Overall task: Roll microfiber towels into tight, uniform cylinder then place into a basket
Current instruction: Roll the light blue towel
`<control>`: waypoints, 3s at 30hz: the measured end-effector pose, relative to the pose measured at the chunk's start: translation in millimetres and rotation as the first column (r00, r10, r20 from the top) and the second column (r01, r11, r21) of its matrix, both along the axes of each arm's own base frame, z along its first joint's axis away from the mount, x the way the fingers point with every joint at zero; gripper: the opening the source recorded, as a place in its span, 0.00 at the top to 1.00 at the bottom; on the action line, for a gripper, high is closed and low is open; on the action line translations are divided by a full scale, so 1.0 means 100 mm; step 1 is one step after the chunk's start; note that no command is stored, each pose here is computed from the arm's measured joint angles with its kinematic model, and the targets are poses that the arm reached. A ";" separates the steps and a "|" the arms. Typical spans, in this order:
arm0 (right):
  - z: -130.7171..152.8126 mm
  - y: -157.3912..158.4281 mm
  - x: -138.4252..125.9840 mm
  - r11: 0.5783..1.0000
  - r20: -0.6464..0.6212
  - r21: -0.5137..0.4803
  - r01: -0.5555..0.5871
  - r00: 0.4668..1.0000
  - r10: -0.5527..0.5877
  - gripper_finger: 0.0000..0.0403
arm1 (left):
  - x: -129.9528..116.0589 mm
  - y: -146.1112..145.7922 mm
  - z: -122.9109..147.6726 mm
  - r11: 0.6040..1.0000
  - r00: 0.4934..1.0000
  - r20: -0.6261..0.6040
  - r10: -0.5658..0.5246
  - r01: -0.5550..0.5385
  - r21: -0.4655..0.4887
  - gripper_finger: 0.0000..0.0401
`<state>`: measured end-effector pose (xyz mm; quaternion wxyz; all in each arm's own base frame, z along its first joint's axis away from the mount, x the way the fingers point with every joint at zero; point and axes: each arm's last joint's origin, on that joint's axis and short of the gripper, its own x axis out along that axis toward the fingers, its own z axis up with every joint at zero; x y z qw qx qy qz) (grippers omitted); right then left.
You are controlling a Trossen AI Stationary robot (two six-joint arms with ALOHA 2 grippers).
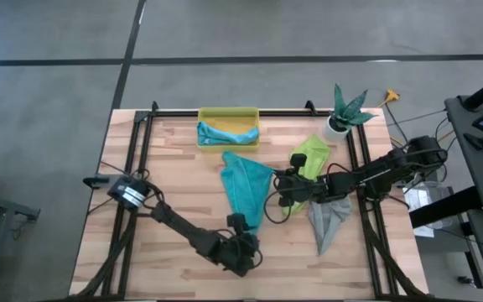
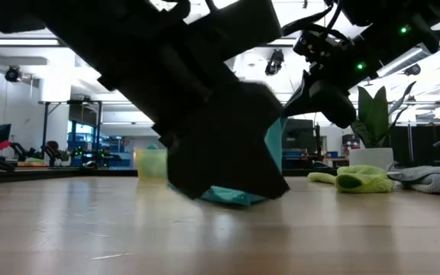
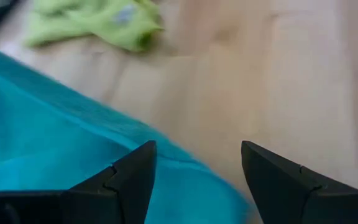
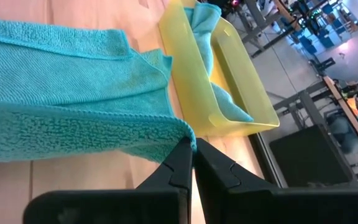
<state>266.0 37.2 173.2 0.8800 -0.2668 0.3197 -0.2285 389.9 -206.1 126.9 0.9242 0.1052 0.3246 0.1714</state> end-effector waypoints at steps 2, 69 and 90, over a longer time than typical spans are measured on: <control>0.00 0.00 0.00 1.000 -0.003 -0.001 0.000 1.000 0.000 0.98 | 0.01 -0.01 0.03 1.000 1.000 0.012 0.015 -0.015 0.018 0.45; -0.02 0.00 -0.02 1.000 -0.031 0.002 -0.002 1.000 0.002 0.98 | -0.17 -0.09 -0.21 0.984 0.983 0.015 0.180 -0.180 -0.012 0.54; 0.06 -0.01 0.00 0.998 0.032 -0.054 0.038 0.999 -0.037 0.98 | -0.40 0.07 0.31 0.969 0.974 -0.099 0.204 -0.186 0.162 1.00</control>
